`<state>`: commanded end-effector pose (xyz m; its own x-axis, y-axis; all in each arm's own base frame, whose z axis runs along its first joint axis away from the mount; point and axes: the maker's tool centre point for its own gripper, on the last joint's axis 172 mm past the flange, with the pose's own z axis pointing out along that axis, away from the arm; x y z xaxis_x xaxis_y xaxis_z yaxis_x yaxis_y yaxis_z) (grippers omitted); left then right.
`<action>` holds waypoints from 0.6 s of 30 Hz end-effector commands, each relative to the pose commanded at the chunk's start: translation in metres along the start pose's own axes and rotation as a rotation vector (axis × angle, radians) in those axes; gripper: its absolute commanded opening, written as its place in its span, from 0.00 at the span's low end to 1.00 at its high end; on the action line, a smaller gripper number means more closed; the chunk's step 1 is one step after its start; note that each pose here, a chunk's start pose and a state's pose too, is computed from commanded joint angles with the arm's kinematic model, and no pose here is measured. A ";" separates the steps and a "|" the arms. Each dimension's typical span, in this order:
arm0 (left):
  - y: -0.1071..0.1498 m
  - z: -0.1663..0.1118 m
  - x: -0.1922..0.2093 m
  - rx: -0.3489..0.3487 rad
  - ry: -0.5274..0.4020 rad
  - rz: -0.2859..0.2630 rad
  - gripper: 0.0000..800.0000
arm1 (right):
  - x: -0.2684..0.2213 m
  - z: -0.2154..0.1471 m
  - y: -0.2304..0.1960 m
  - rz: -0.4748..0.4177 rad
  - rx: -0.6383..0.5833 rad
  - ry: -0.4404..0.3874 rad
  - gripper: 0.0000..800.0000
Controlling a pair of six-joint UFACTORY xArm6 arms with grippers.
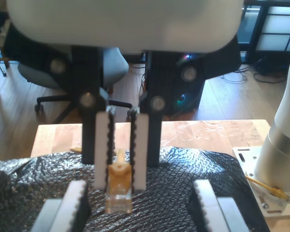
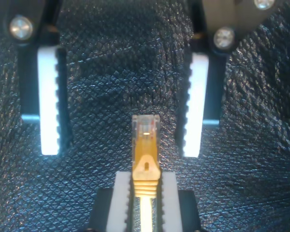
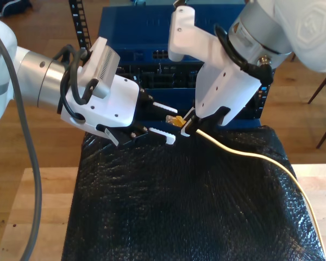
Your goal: Grab the cable and plug it in
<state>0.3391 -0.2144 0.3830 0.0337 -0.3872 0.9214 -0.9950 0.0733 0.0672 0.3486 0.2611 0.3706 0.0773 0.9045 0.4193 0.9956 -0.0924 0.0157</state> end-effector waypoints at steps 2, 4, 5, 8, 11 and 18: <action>-0.001 0.000 -0.002 0.013 -0.004 0.002 0.53 | 0.000 0.000 0.000 0.000 0.000 0.000 0.00; -0.001 -0.001 -0.002 0.022 -0.005 0.005 0.51 | 0.000 0.000 0.000 0.000 0.001 0.001 0.00; -0.001 -0.001 -0.001 0.022 -0.006 0.009 0.49 | 0.000 0.000 0.000 0.000 0.001 0.001 0.01; -0.001 -0.001 -0.002 0.023 -0.006 0.011 0.49 | 0.000 0.001 0.000 0.001 0.002 0.001 0.00; -0.001 -0.001 -0.001 0.022 -0.006 0.014 0.49 | 0.000 0.001 0.000 0.001 0.002 0.001 0.01; -0.003 -0.001 0.006 0.031 0.022 0.029 0.47 | 0.000 0.001 -0.001 0.001 0.004 0.001 0.01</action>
<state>0.3421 -0.2162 0.3882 0.0068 -0.3650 0.9310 -0.9980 0.0557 0.0292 0.3477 0.2615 0.3699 0.0787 0.9039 0.4204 0.9957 -0.0921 0.0116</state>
